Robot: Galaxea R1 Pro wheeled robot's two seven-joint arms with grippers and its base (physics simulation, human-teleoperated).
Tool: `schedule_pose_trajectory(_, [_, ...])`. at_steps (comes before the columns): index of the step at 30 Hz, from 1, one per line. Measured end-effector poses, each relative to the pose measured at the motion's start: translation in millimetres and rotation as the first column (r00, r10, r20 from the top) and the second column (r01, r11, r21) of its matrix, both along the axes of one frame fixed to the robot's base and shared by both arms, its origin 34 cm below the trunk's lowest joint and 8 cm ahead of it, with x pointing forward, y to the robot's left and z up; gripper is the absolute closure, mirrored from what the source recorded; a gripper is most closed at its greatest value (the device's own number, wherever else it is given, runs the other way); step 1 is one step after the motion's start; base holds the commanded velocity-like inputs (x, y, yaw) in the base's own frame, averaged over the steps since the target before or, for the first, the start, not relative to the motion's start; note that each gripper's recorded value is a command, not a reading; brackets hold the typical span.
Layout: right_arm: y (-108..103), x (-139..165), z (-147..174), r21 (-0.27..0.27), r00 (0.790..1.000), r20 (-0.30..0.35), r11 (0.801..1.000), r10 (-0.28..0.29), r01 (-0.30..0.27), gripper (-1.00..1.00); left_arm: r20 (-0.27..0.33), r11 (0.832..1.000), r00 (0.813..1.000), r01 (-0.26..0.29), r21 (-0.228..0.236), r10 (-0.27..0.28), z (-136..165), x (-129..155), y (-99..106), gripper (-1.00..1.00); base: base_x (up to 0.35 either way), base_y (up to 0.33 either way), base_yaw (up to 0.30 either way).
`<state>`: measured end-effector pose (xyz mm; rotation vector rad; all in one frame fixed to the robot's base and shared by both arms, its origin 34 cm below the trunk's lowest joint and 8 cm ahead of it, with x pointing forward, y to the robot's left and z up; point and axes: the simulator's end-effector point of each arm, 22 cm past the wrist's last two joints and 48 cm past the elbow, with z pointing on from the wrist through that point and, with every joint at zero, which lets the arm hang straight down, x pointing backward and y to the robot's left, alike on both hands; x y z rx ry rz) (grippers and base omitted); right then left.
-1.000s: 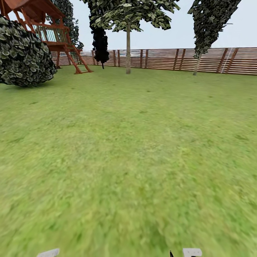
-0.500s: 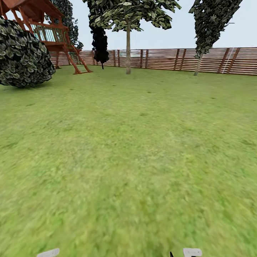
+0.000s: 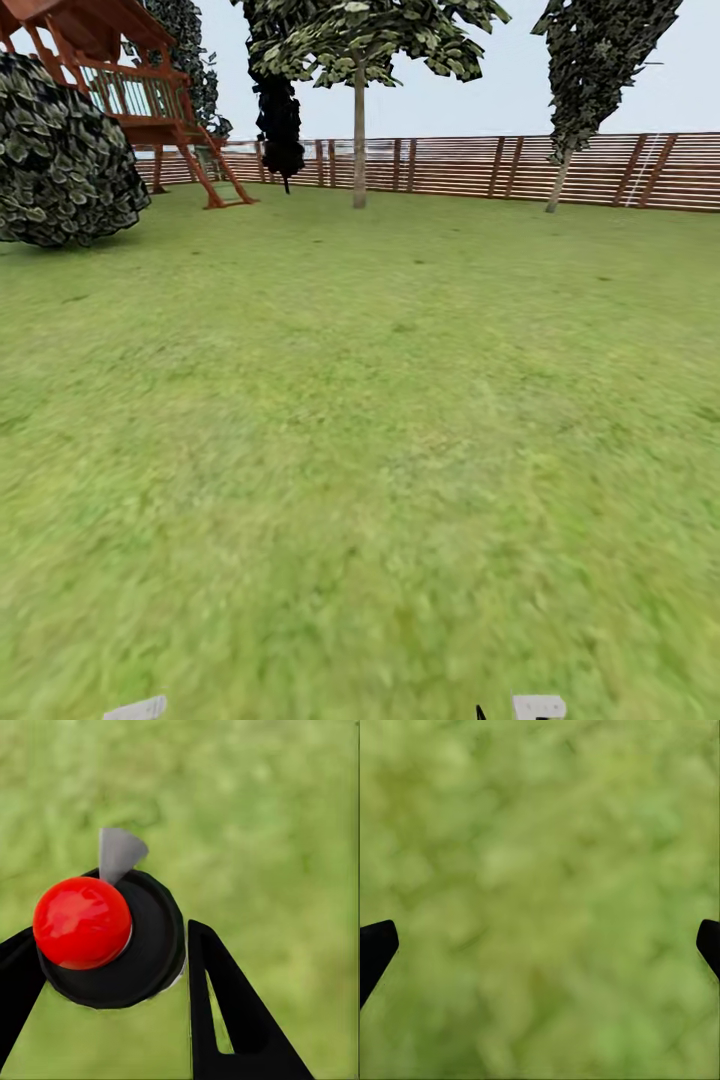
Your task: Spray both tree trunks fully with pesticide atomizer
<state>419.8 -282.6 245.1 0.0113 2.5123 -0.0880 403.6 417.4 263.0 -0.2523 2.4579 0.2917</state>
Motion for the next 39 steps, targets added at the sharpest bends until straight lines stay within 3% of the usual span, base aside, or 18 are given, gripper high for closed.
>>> schedule_pose_trajectory(39, [-0.1, 0.0, 0.0, 0.000, 1.000, 0.000, 1.000, 0.000, 0.000, -1.00, 0.001, 1.000, 1.000, 0.001, 0.000, -0.001, 0.1, 0.3, -0.1, 1.00, 0.341, 0.000, 0.000])
